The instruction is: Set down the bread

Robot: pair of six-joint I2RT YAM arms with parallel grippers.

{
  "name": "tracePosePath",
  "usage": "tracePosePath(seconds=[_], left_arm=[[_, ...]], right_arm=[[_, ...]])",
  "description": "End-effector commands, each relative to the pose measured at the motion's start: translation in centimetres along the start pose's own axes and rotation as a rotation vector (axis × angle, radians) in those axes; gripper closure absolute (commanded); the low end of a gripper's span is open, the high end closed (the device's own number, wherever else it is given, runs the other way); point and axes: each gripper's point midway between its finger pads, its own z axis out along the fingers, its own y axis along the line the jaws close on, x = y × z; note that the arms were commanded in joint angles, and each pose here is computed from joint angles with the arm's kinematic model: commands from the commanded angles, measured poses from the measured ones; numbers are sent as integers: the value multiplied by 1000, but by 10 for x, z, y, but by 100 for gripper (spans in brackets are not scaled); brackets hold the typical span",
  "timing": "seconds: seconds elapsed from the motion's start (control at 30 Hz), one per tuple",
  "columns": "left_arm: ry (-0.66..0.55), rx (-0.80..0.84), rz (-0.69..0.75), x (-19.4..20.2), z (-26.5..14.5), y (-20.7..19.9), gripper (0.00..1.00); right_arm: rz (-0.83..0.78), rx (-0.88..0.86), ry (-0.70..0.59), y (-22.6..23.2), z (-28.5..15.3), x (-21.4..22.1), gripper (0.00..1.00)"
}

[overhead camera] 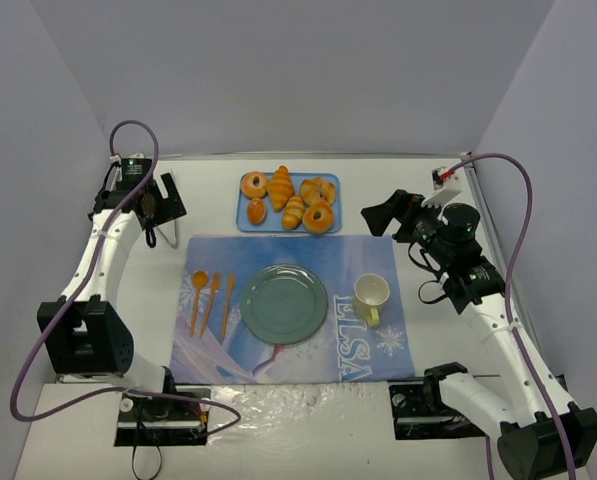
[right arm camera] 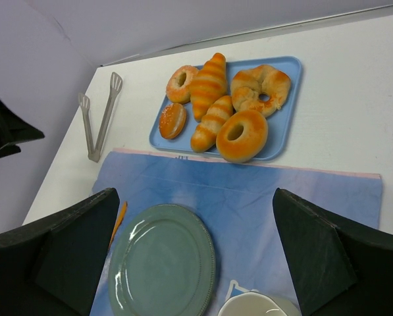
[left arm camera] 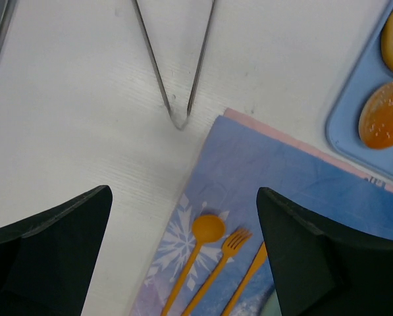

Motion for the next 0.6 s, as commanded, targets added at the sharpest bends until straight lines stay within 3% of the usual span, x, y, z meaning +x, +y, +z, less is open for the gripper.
tracePosePath(seconds=[0.0,0.3,0.57], left_arm=[[-74,-48,-68,-44,20,-2,10],[33,-88,-86,-45,88,0,10],[100,-94,-102,-38,119,11,10]], right_arm=[[-20,-83,-97,22,-4,-28,0],[-34,-64,-101,19,-8,-27,0],[-40,-65,-93,18,-5,-26,0]])
